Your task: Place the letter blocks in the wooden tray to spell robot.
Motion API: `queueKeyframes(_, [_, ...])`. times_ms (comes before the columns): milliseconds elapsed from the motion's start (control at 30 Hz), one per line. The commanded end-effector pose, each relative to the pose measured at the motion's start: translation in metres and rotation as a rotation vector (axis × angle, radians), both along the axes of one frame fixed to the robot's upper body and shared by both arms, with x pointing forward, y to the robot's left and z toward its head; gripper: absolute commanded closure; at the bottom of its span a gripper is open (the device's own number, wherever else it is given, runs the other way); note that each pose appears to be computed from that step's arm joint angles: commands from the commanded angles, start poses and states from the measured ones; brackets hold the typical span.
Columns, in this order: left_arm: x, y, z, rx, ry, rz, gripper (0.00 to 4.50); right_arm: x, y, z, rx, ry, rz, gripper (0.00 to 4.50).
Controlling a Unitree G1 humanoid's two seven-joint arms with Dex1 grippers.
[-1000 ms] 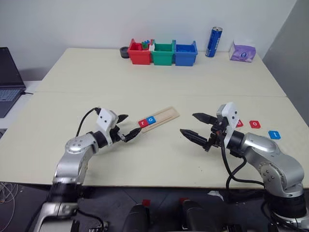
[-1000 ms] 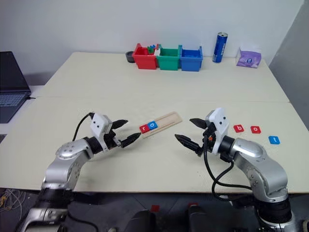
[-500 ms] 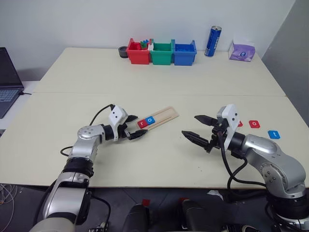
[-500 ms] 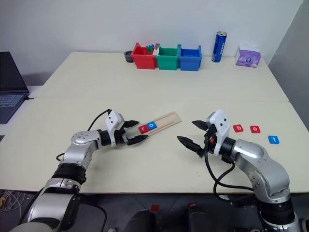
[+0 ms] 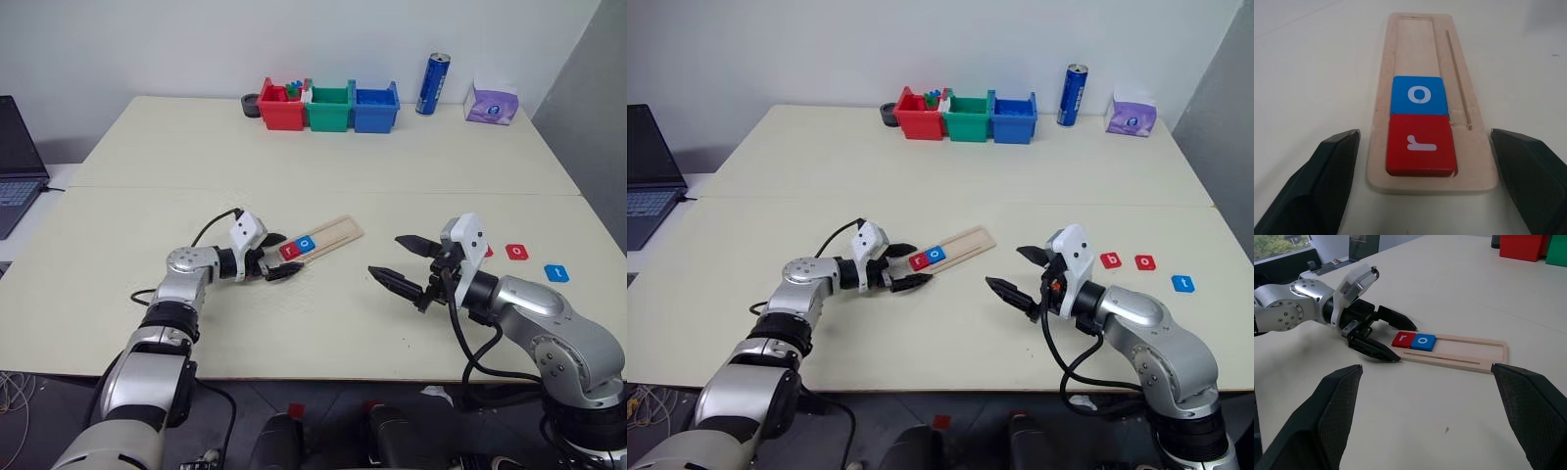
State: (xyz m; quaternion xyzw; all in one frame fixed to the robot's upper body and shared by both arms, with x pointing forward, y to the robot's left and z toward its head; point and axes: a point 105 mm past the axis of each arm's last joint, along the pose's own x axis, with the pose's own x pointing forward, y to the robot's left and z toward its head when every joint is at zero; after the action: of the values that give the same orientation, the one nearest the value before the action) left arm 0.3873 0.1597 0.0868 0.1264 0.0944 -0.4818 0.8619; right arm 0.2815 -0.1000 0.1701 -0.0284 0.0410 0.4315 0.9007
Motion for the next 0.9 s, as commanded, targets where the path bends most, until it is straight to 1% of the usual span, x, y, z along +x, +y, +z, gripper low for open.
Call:
queueKeyframes(33, [0.003,-0.002,0.008,0.004,-0.022,-0.017,0.00,-0.005,0.002,0.012,0.014,-0.047,0.017,0.02])
queueKeyframes(400, [-0.004,0.006,-0.016,0.092,0.037,-0.018,0.00,-0.007,0.003,0.012,0.017,-0.047,0.020,0.02])
queueKeyframes(433, [-0.004,0.006,-0.018,0.095,0.039,-0.016,0.41,-0.007,0.002,0.012,0.015,-0.047,0.020,0.00])
queueKeyframes(533, [-0.003,0.007,-0.019,0.095,0.046,-0.014,1.13,-0.007,0.001,0.012,0.011,-0.047,0.018,0.00])
queueKeyframes(767, [-0.002,0.000,-0.017,0.104,0.027,-0.043,1.12,-0.008,-0.002,0.013,0.008,-0.054,0.007,0.00])
queueKeyframes(867, [-0.005,-0.017,-0.013,0.100,0.000,-0.127,1.12,-0.011,-0.004,0.014,0.002,-0.056,0.011,0.00])
queueKeyframes(900, [-0.008,-0.028,-0.012,0.099,-0.014,-0.180,1.12,-0.013,-0.005,0.013,-0.004,-0.056,0.017,0.00])
